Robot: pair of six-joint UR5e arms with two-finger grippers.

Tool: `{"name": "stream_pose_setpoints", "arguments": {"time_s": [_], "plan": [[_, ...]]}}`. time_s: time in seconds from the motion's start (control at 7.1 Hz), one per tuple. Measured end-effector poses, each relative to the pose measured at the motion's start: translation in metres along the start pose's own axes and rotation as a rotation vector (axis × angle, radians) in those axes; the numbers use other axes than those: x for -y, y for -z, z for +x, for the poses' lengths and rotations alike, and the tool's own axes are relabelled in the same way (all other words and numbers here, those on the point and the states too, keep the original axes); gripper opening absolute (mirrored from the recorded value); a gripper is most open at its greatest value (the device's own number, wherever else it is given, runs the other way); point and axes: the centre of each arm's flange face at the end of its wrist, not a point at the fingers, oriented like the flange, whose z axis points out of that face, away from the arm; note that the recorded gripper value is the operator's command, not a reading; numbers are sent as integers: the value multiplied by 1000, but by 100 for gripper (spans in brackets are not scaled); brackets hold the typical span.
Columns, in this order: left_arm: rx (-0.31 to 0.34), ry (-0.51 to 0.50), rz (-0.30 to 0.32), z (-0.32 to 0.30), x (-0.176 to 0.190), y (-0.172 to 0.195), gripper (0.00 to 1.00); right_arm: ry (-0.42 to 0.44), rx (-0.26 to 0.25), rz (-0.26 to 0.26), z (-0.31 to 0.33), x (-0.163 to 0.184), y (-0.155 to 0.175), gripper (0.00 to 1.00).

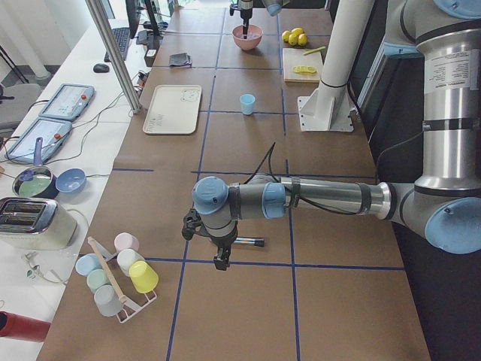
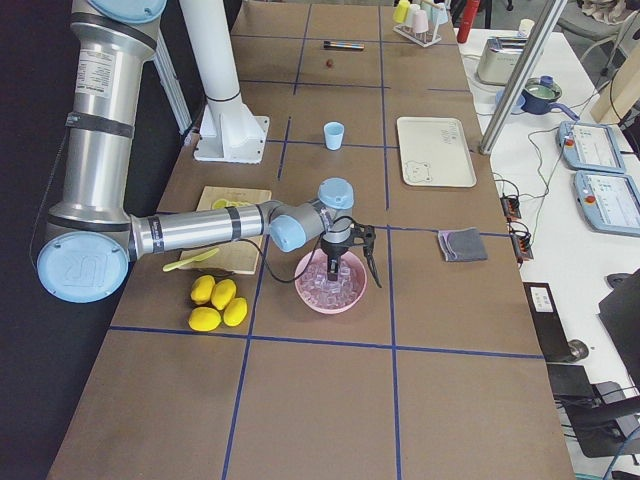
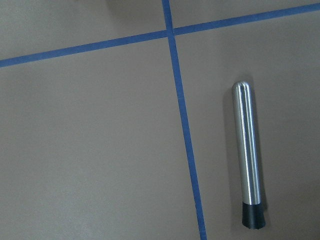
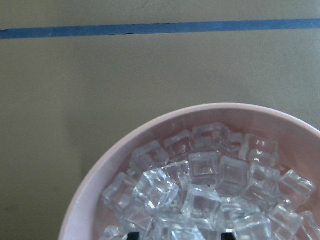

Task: Mash ice and strawberries in cup
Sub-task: 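Lower the right gripper into the pink bowl and grasp an ice cube, then carry the ice cube with the right gripper over the blue cup and release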

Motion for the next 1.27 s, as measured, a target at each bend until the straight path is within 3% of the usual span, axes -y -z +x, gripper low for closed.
{"name": "stream_pose_setpoints", "arguments": {"time_s": [0.42, 0.56, 0.99, 1.27], "plan": [[0, 0, 0, 0, 0, 0, 100, 1, 2, -4, -1, -1, -1, 7], [0, -1, 1, 0, 0, 0, 100, 4, 3, -4, -1, -1, -1, 3], [0, -2, 2, 1, 1, 1, 100, 31, 33, 18, -16, 2, 17, 4], [1, -3, 3, 1, 2, 1, 100, 88, 100, 87, -56, 9, 58, 9]]}}
